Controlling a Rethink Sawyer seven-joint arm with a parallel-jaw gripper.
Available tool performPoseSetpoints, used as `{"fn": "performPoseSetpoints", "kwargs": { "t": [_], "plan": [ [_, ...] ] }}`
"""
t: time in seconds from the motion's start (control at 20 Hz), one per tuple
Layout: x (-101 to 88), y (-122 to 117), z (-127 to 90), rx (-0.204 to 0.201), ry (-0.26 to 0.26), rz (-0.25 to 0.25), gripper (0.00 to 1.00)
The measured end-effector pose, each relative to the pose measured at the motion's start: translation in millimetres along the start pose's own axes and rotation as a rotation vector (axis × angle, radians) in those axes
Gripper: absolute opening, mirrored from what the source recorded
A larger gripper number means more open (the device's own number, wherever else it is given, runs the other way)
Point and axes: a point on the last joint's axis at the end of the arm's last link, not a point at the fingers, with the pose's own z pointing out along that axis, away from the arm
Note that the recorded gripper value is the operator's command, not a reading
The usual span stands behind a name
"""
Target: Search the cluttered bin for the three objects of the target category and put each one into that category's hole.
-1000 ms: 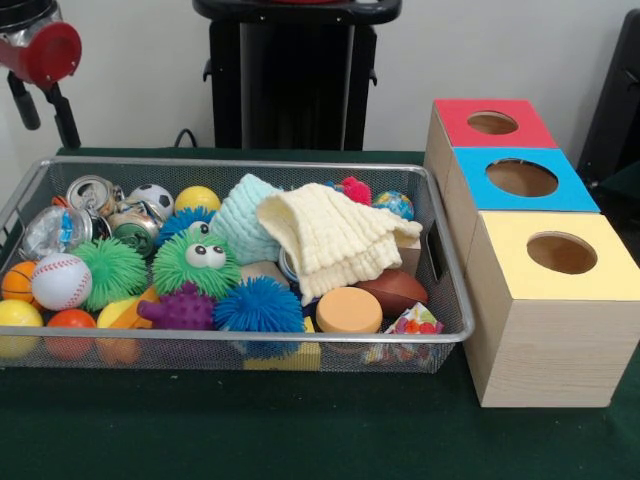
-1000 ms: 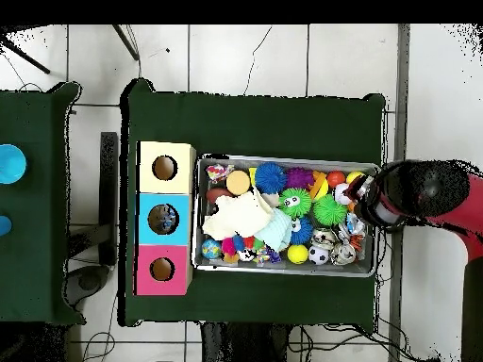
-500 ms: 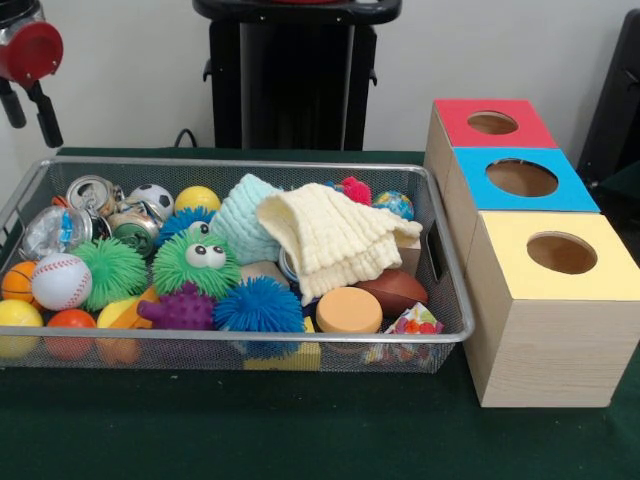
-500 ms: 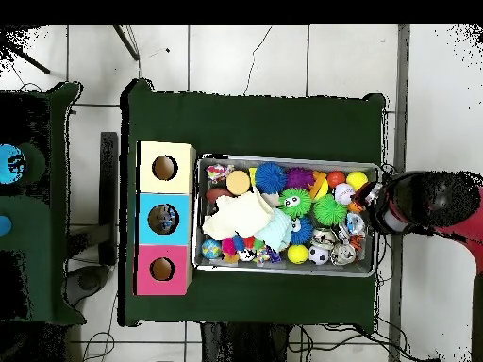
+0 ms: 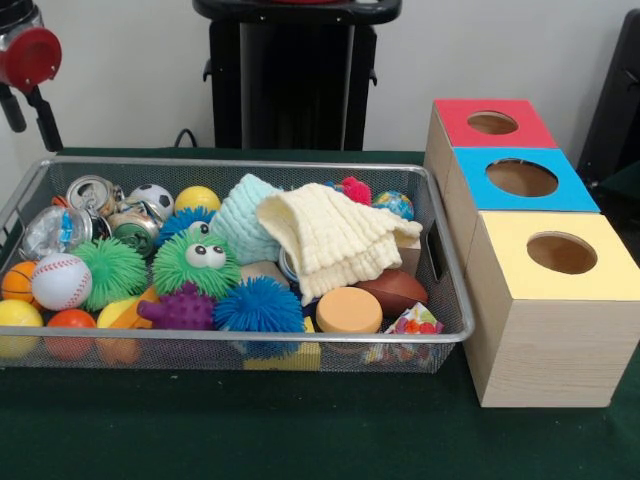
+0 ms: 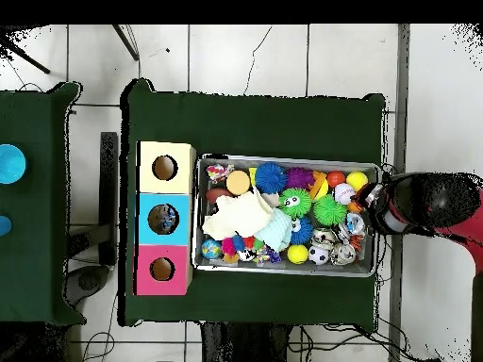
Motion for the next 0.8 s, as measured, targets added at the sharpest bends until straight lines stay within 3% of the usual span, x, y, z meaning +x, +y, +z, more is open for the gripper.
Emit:
{"fn": "performPoseSetpoints", "kwargs": {
  "t": [0.35, 0.8],
  "plan": [
    [-2.4, 3.5, 20.4, -0.017, -0.010, -0.003, 1.00],
    [-3.6, 10.5, 62.7, -0.046, -0.021, -0.008, 1.00]
  ]
}}
